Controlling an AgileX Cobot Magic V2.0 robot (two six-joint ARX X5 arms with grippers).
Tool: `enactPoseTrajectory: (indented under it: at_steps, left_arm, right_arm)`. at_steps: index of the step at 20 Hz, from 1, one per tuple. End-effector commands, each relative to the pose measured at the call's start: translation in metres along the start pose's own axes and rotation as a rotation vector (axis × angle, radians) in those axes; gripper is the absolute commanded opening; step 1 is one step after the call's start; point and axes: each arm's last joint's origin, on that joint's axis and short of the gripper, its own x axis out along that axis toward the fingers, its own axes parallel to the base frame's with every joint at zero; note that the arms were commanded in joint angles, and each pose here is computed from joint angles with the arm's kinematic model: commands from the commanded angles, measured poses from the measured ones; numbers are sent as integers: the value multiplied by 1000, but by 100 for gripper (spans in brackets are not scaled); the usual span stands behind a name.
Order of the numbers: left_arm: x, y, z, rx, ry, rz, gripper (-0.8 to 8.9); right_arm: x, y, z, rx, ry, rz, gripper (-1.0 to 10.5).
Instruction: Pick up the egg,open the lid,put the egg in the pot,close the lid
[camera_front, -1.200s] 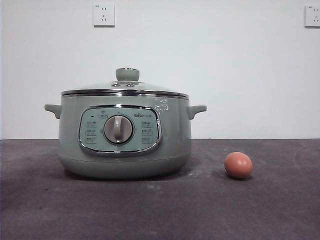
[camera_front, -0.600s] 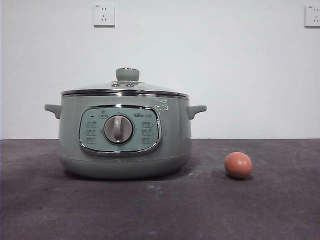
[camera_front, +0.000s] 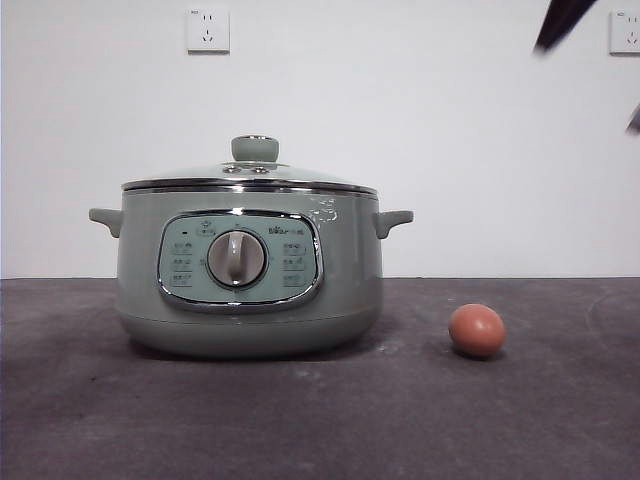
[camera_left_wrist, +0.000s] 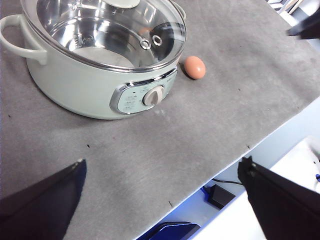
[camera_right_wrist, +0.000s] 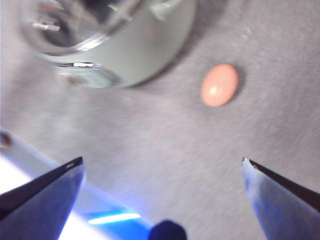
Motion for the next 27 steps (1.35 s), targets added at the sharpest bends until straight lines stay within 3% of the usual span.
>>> enactPoseTrajectory:
  at_steps: [1,13,21,27]
  left_arm:
    - [-1,-1,2,8,-11,-1,691]
    - [-1,-1,2,8,-11,1,691]
    - [-1,1,1,8,-4,52,691]
    - [-1,1,1,8,-5,52,691]
  right_arm:
    - [28,-2,11,11,53,-40,566]
    - [154,-21,32,2,148,-237,566]
    - [195,-33,26,27,190,-252,558]
    - [203,-36,25,33,192,-250,228]
